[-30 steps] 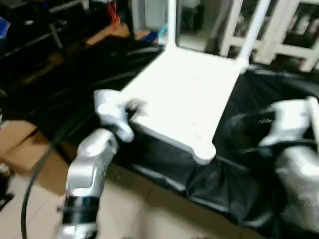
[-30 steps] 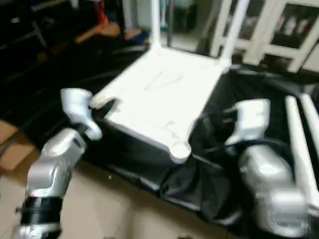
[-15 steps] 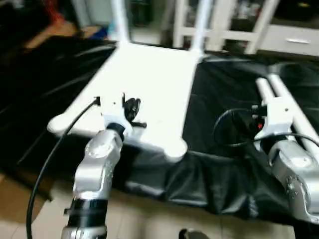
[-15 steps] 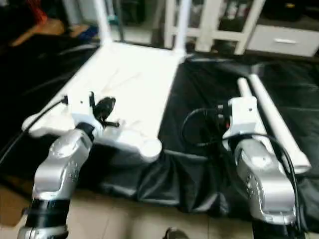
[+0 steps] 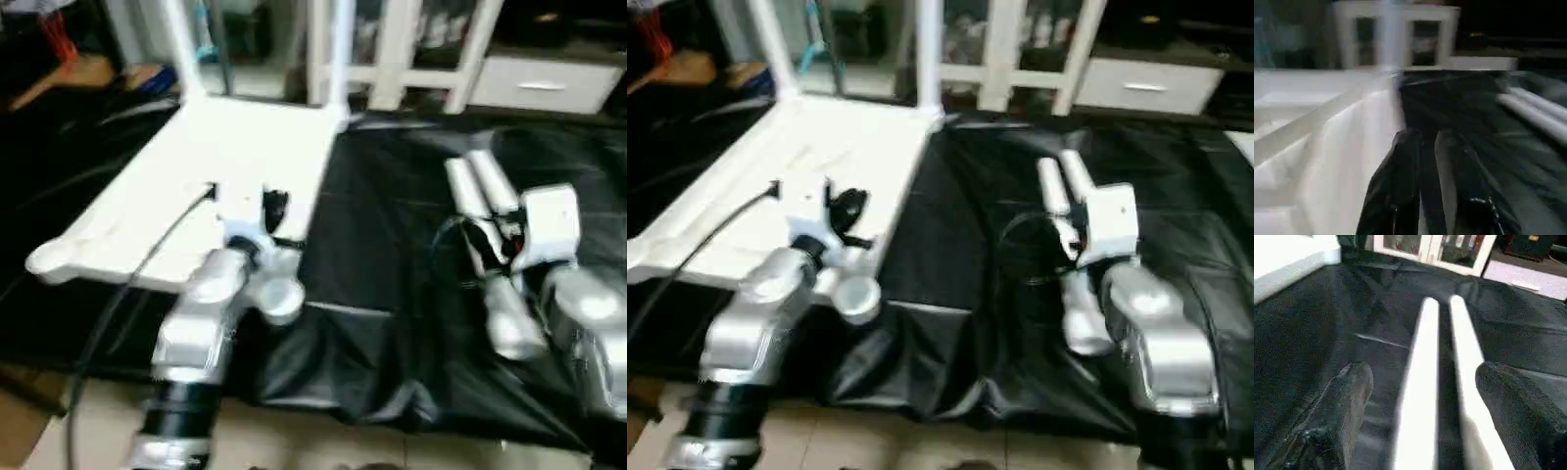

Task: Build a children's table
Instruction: Pick table leg

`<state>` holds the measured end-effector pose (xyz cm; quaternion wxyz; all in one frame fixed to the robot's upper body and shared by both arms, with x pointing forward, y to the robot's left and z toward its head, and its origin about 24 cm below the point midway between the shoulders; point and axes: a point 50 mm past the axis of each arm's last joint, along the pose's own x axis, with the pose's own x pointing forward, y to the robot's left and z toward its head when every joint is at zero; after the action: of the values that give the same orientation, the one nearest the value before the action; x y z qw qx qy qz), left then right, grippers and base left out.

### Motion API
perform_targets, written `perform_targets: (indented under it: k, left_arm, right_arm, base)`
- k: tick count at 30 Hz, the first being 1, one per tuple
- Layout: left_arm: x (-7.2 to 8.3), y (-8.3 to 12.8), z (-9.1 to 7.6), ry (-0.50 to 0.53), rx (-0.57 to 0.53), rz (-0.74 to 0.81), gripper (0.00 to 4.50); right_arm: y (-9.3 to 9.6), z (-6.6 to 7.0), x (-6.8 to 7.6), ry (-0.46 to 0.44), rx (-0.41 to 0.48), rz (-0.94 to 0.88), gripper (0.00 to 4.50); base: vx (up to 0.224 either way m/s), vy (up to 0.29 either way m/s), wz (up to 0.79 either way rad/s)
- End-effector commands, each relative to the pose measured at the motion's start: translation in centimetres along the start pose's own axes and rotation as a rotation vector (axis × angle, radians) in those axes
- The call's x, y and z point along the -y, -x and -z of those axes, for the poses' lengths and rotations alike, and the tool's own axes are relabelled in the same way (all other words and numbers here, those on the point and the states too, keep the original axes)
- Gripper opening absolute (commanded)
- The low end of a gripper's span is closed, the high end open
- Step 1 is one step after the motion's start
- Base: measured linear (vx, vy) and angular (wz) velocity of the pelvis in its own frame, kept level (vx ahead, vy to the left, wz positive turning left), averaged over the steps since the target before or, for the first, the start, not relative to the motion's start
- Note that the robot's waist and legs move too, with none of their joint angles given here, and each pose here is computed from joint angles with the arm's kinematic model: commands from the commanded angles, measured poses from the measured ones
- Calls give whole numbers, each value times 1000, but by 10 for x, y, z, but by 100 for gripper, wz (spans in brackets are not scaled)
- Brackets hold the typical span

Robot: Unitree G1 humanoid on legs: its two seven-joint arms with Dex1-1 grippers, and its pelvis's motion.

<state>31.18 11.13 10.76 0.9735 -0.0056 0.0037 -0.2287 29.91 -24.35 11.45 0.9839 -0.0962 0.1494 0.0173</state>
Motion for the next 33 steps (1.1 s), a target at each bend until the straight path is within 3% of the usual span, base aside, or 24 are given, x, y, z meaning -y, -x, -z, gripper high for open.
perform_targets:
  k: [1, 6, 8, 9, 13, 22, 24, 27, 33]
  left_arm:
    - [14, 3, -5, -16, 4, 174, 78]
    - [25, 10, -5, -81, -49, 383, 89]
    - [28, 12, -5, -95, -59, 428, 89]
    - [33, 16, -6, -109, -87, 522, 89]
    - [39, 22, -8, -101, -117, 632, 89]
    - [41, 24, -8, -118, -134, 666, 89]
    - [41, 25, -9, -116, -141, 675, 89]
    - [40, 27, -9, -122, -156, 686, 89]
    - [38, 26, -10, -122, -154, 670, 89]
  right_arm:
    - [-6, 2, 7, -37, -72, -44, 377]
    - [-18, 10, 13, 26, -216, -109, 424]
    - [-22, 10, 13, 33, -225, -129, 438]
    - [-30, 7, 10, 31, -228, -191, 448]
    - [-41, 3, 6, 54, -239, -260, 448]
    - [-61, -4, -15, 60, -240, -352, 448]
    - [-64, -1, -18, 72, -269, -363, 448]
    - [-69, 14, -18, 125, -405, -298, 448]
    - [-72, 21, -14, 104, -497, -211, 448]
  base:
    - [-125, -127, -5]
    - [-89, -83, 4]
    - [-59, -38, 10]
    - [-62, -22, 8]
    - [0, 0, 0]
    - [6, 1, 1]
    - [57, 8, 8]
    - [0, 0, 0]
    - [0, 0, 0]
